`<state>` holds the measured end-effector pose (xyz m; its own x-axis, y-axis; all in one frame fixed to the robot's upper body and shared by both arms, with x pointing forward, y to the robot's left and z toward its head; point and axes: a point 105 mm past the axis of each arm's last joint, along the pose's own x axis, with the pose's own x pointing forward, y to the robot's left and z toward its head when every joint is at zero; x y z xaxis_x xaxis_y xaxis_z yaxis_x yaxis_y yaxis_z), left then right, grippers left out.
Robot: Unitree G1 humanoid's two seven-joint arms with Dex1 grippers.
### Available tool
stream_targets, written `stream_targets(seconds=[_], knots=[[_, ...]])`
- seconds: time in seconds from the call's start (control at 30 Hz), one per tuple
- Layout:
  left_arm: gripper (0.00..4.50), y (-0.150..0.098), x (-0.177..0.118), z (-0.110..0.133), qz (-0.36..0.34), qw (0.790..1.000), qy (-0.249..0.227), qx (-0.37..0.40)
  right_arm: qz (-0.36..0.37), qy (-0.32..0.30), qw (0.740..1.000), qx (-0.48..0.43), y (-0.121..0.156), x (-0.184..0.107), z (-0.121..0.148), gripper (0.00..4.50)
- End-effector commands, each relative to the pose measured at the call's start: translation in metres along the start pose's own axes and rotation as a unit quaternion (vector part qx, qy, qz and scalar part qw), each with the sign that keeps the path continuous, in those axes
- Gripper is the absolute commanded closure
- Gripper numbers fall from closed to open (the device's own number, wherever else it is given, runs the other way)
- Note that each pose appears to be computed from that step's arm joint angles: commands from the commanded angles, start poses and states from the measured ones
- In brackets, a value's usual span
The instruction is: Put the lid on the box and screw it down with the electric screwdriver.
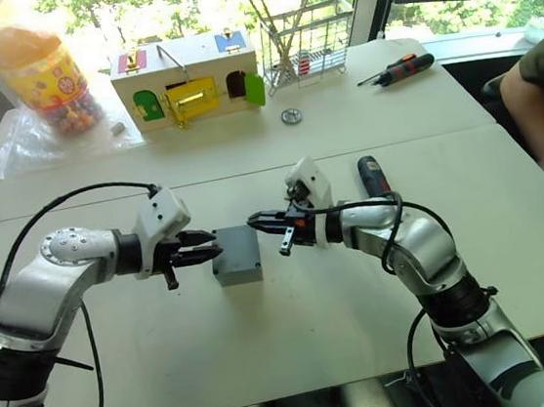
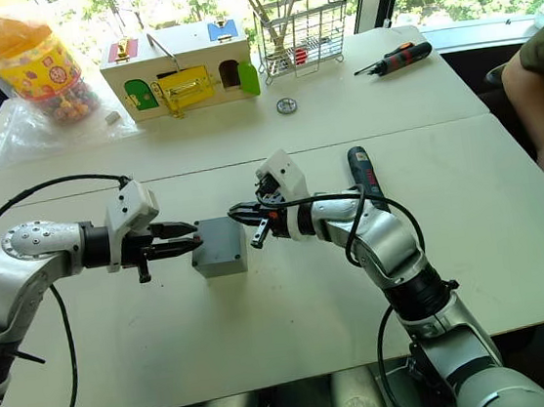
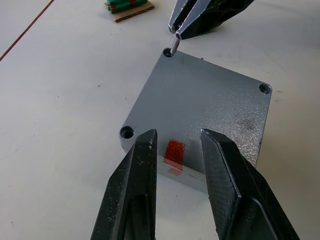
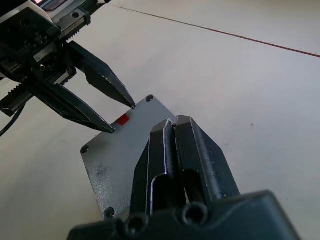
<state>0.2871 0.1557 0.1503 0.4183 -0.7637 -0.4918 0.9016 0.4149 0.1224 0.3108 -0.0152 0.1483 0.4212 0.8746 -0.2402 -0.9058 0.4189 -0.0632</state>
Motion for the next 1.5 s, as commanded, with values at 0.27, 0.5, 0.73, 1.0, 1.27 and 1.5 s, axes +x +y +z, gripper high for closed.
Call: stream_targets(seconds=[0.27, 0.5, 0.73, 1.0, 1.27, 1.5], knots=[[3.14, -0.001, -0.003, 0.010, 0.006, 1.000, -0.012, 0.018, -0.001, -0.018, 1.000, -0.019, -0.001, 0.002, 0.009, 4.43], [3.14, -0.001, -0.002, 0.009, 0.006, 1.000, -0.012, 0.018, 0.004, -0.010, 1.000, -0.017, 0.001, 0.003, 0.005, 4.43], [3.14, -0.001, -0.001, 0.008, 0.006, 1.000, -0.012, 0.018, 0.008, -0.006, 1.000, -0.012, 0.002, 0.008, 0.001, 4.43], [3.14, -0.002, 0.002, 0.010, 0.006, 1.000, -0.016, 0.019, 0.012, 0.002, 1.000, -0.012, 0.002, 0.009, -0.002, 3.61], [3.14, -0.002, 0.009, 0.017, -0.002, 0.999, -0.034, 0.025, -0.002, 0.004, 0.999, -0.042, -0.002, -0.006, 0.014, 0.06], [3.14, -0.010, 0.020, 0.047, -0.036, 0.994, -0.076, 0.067, -0.094, 0.051, 0.994, -0.004, -0.046, -0.088, 0.049, 0.06]])
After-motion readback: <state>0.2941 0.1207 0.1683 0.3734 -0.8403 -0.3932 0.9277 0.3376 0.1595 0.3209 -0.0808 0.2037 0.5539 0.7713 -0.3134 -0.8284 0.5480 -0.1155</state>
